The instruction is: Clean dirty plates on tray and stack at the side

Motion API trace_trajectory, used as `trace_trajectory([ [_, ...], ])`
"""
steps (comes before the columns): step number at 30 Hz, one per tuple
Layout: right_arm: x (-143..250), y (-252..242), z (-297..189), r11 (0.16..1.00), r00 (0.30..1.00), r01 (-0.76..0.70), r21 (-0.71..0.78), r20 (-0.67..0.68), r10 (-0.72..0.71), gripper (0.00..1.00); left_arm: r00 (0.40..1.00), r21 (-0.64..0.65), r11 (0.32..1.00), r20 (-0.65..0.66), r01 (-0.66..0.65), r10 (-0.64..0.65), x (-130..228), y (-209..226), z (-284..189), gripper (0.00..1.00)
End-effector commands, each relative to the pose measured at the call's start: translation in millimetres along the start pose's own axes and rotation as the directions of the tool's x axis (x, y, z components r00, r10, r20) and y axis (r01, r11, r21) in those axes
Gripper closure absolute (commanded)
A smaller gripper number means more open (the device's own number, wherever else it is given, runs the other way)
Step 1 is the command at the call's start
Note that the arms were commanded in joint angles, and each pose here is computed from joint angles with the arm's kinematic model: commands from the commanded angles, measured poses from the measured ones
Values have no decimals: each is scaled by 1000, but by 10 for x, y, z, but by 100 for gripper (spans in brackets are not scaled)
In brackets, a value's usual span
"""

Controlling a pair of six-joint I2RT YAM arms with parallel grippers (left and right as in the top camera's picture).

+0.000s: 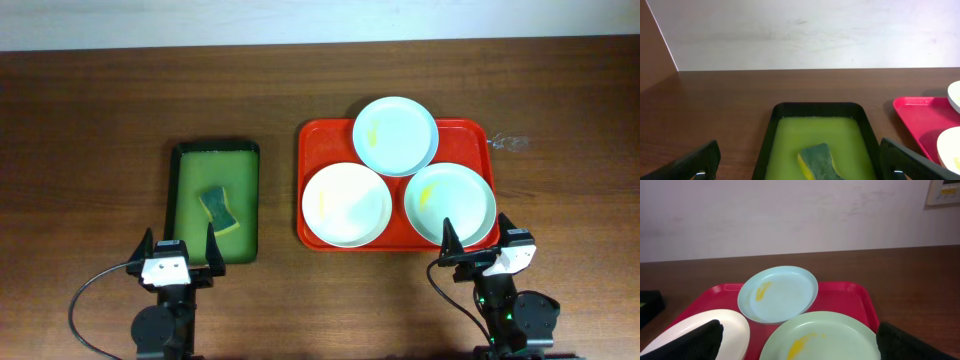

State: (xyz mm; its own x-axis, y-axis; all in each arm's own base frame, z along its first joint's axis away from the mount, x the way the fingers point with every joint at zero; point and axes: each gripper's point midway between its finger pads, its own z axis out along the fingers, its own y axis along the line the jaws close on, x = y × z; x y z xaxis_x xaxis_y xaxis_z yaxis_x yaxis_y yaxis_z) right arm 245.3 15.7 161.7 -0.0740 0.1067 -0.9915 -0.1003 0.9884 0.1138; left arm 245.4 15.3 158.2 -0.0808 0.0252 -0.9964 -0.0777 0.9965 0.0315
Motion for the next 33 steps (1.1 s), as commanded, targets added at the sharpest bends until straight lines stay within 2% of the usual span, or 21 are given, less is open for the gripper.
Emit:
trace_trajectory([
  [1,32,-3,3,1000,1000,-4,3,-4,4,2,997,109,992,31,63,-66,-76,-186,-11,1],
  [2,32,-3,3,1000,1000,-4,3,-4,4,2,981,347,919,-30,190,-191,-72,-600,-108,1],
  [3,32,-3,3,1000,1000,-4,3,-4,4,2,958,586,762,-107,276,-265,-163,-1019,-339,1],
  [4,32,-3,3,1000,1000,-4,3,-4,4,2,963,692,685,-60,229,-261,-340,-1171,-491,1],
  [6,32,-3,3,1000,1000,-4,3,-4,4,2,945,771,636,190,25,-267,-866,-1237,-747,1],
  [7,32,-3,3,1000,1000,-4,3,-4,4,2,888,745,661,363,-94,-283,-1243,-1177,-912,1],
  [8,32,-4,3,1000,1000,-4,3,-4,4,2,846,666,742,439,-80,-303,-1588,-998,-930,1],
  [9,32,-3,3,1000,1000,-4,3,-4,4,2,849,586,809,453,-53,-273,-1792,-856,-871,1],
  [11,32,-3,3,1000,1000,-4,3,-4,4,2,957,452,885,189,114,-220,-1969,-644,-617,1],
  [12,32,-3,3,1000,1000,-4,3,-4,4,2,989,428,898,58,100,-138,-1950,-653,-504,1],
  [13,32,-3,3,1000,1000,-4,3,-4,4,2,992,445,892,-124,83,-30,-1875,-717,-332,1],
  [14,32,-3,3,1000,1000,-4,3,-4,4,2,967,478,868,-254,133,-9,-1829,-800,-247,1],
  [16,32,-3,3,1000,1000,-4,3,-4,4,2,913,463,866,-408,188,20,-1710,-820,-65,1],
  [17,32,-3,3,1000,1000,-4,3,-4,4,2,772,92,972,-625,216,-113,-1307,-338,257,1],
  [18,32,-3,3,1000,1000,-4,3,-4,4,2,689,-56,983,-706,175,-163,-1061,-146,367,1],
  [22,32,-3,3,1000,1000,-4,3,-4,4,2,402,-189,968,-883,166,-242,-130,-191,738,1],
  [26,32,-3,3,1000,1000,-4,3,-4,4,2,124,-306,936,-936,171,-329,706,-334,857,1],
  [27,32,-3,3,1000,1000,-4,3,-4,4,2,110,-307,936,-938,170,-328,846,-351,935,1],
  [28,32,-3,3,1000,1000,-4,3,-4,4,2,112,-307,936,-938,171,-328,952,-359,1023,12],
  [30,32,-3,3,1000,1000,-4,3,-4,4,2,131,-304,936,-935,178,-329,1102,-372,1182,25],
  [33,32,-3,3,1000,1000,-4,3,-4,4,2,167,-311,941,-929,134,-331,1255,-294,1323,32],
])
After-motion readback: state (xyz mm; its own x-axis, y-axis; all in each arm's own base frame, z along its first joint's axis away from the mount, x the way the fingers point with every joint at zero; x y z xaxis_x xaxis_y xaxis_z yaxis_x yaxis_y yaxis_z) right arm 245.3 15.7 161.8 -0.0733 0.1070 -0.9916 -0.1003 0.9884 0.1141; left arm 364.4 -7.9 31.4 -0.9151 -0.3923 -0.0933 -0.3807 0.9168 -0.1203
